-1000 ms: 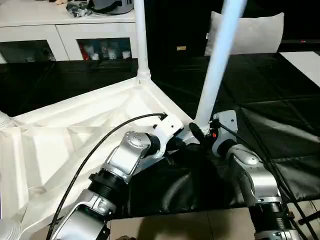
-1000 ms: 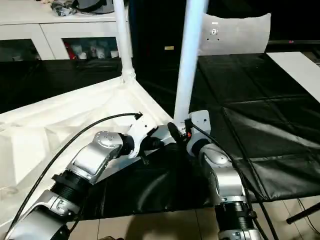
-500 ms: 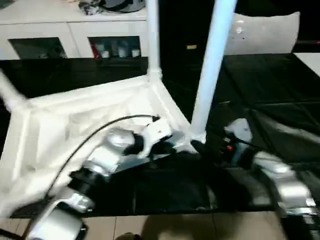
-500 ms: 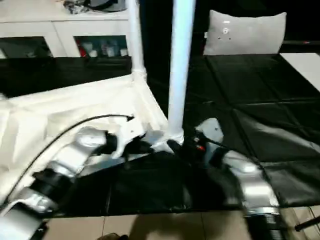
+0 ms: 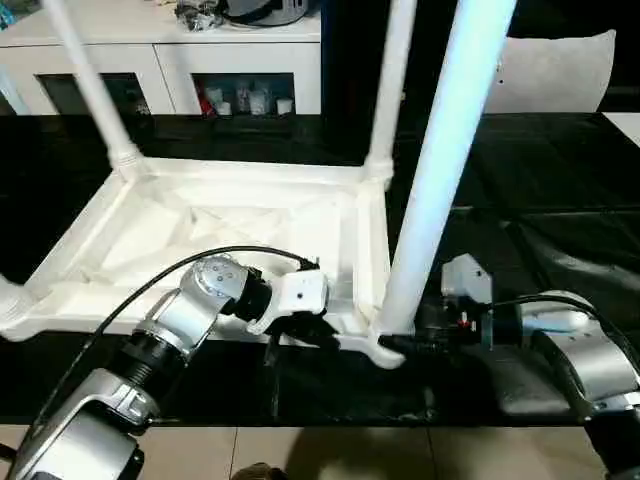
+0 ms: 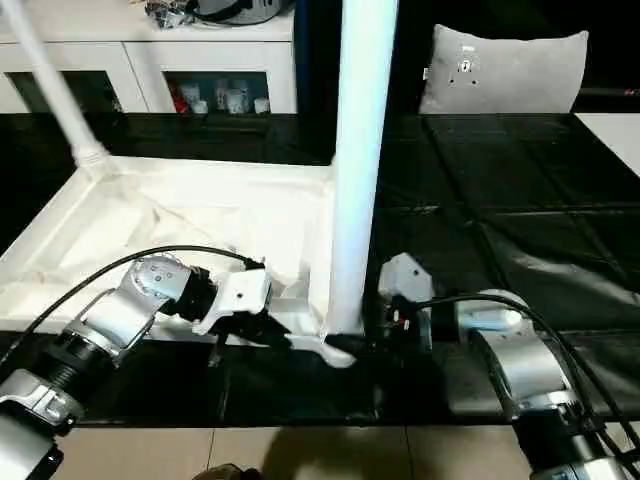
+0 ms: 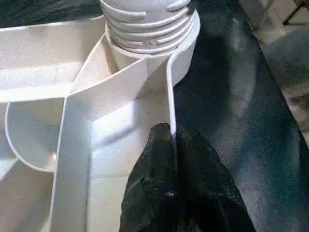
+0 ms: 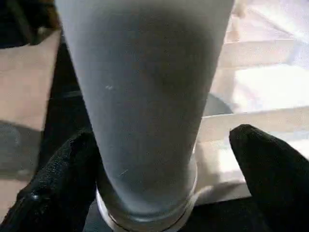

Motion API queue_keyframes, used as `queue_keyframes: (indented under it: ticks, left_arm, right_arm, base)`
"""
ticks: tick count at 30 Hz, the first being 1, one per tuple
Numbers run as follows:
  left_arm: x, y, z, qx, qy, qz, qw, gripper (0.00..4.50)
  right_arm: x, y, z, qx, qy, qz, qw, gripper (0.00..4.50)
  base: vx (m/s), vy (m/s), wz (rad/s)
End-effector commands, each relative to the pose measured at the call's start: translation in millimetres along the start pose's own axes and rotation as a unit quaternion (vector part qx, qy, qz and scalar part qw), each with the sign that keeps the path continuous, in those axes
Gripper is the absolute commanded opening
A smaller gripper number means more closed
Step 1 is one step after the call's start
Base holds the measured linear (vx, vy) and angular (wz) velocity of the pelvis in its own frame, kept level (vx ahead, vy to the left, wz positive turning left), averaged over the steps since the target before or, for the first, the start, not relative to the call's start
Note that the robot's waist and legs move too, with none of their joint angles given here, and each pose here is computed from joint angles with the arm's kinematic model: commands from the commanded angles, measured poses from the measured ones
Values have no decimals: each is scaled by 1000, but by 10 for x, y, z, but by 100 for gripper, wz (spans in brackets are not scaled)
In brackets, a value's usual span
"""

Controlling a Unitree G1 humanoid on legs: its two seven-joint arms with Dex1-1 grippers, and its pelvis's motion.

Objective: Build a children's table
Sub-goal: Rotate leg to tighten

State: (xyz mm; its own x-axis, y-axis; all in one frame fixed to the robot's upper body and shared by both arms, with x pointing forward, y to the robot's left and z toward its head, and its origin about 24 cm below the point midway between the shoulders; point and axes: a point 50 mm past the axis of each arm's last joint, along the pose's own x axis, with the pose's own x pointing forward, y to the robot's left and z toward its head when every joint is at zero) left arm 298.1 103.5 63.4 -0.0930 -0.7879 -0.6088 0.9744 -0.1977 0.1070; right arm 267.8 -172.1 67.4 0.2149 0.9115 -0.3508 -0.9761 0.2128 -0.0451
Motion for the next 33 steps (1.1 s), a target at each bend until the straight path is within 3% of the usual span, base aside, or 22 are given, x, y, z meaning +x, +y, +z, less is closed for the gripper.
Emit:
queue_keyframes:
  ticks: [1, 16, 22, 28, 31, 33]
  left_arm:
    - [-30, 26, 92, 41, 11, -27, 999, 0]
    - [-50, 34, 57, 53, 21, -43, 997, 0]
    - [-57, 44, 58, 46, 14, -38, 998, 0]
    - [27, 43, 132, -7, -32, 3, 999, 0]
    - [149, 59, 213, -57, -63, 44, 995, 0]
    - [254, 90, 303, -84, -80, 80, 990, 0]
  right_arm:
    - [-5, -7, 7, -9, 13, 20, 1000, 418]
    - [42, 53, -29, 13, 21, 73, 997, 287]
    - [61, 66, -26, 21, 14, 75, 997, 273]
    - [156, 200, -47, 64, -19, 70, 995, 272]
    - [308, 240, -54, 110, -37, 26, 993, 272]
    - [453, 185, -46, 129, -59, -44, 989, 271]
  base:
    - [0, 0, 0]
    - [0, 0, 0]
    - [0, 0, 0]
    - [0, 0, 0]
    - [0, 0, 0]
    - [0, 0, 0]
